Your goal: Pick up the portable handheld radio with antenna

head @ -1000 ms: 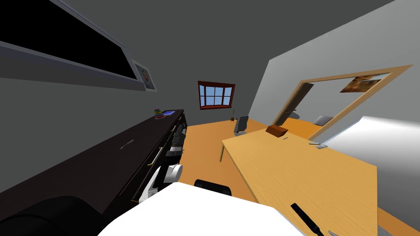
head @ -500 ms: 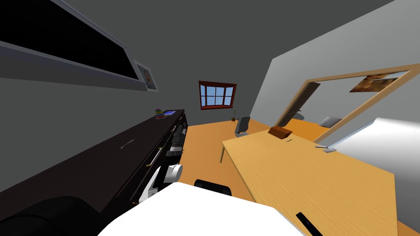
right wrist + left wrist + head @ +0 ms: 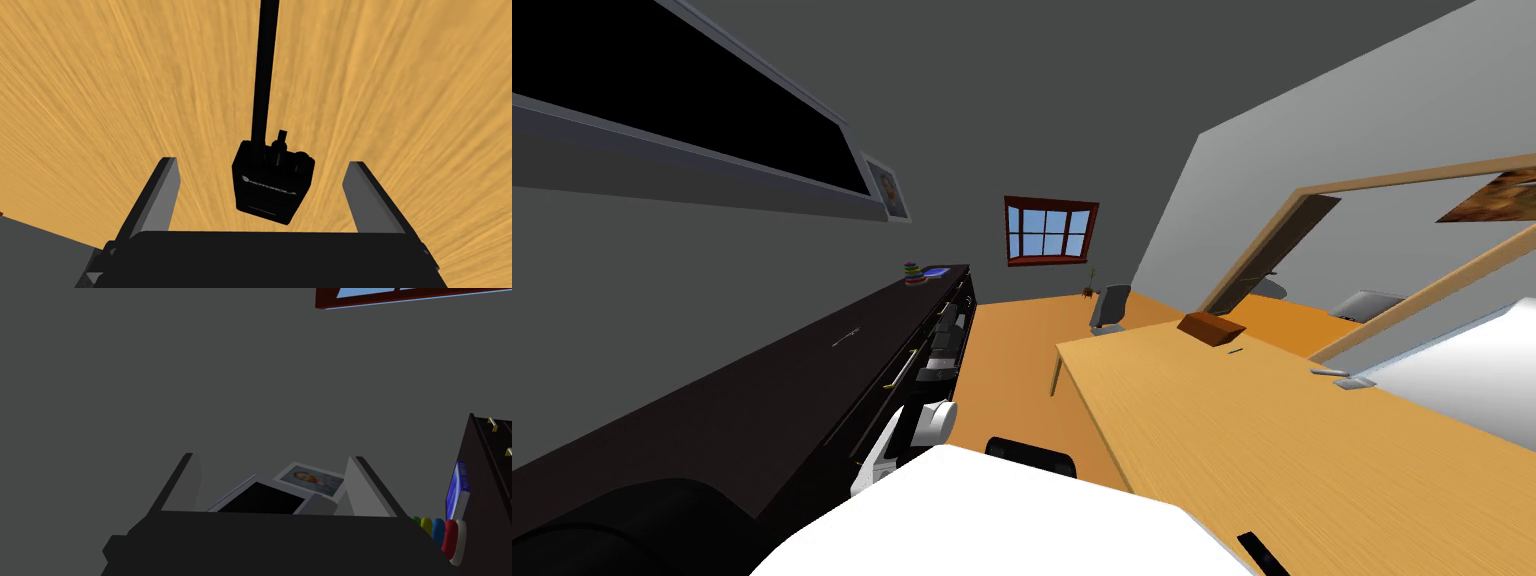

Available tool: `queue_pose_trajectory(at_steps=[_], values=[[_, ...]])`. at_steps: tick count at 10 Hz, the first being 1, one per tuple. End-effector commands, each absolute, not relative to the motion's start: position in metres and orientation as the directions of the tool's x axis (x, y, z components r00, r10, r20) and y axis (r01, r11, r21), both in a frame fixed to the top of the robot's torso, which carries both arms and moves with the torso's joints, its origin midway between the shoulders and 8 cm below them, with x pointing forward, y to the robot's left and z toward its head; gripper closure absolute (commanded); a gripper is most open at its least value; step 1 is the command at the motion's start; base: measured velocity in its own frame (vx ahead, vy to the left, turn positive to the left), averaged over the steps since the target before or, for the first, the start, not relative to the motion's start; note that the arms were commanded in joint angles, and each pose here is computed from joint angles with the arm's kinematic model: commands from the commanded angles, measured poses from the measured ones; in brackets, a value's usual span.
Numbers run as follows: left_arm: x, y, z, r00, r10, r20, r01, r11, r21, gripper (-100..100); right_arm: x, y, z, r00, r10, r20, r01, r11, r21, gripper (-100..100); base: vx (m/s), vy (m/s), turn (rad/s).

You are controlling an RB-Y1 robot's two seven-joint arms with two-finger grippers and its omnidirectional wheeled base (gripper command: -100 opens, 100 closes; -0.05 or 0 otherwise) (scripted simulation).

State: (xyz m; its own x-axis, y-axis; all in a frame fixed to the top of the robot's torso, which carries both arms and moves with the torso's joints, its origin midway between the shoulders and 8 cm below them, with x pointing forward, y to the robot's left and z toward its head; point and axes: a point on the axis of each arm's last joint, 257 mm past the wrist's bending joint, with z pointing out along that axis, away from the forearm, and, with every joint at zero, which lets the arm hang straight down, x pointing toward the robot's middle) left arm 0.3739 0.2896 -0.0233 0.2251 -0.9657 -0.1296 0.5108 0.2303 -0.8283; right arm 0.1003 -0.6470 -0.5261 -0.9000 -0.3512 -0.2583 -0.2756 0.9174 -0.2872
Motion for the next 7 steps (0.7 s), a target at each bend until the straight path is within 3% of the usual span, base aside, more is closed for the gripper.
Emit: queue_pose_trajectory(at_steps=[1,5,6,7], values=[[0.3739,0.2896,-0.0233,0.225,-0.966,-0.13,0.511,0.23,-0.828,0,0.1003,-0.647,-0.5261,-0.9,-0.351,-0.258,-0.276,0.917,-0.287,100,-0.006,-0.007,-0.003],[0.3739,0.2895,-0.0233,0.225,-0.966,-0.13,0.511,0.23,-0.828,0,0.1001,-0.6467,-0.5262,-0.9,-0.351,-0.258,-0.276,0.918,-0.286,100,0.0,0.0,0.0],[0.3739,0.2895,-0.0233,0.225,-0.966,-0.13,0.511,0.23,-0.828,0,0.1002,-0.6468,-0.5262,-0.9,-0.351,-0.258,-0.276,0.917,-0.287,0,0.0,0.0,0.0],[0.3739,0.2895,-0.0233,0.225,-0.966,-0.13,0.511,0.23,-0.828,0,0.1036,-0.6525,-0.5178,-0.891,-0.374,-0.257,-0.299,0.91,-0.287,100,0.055,0.05,-0.204]])
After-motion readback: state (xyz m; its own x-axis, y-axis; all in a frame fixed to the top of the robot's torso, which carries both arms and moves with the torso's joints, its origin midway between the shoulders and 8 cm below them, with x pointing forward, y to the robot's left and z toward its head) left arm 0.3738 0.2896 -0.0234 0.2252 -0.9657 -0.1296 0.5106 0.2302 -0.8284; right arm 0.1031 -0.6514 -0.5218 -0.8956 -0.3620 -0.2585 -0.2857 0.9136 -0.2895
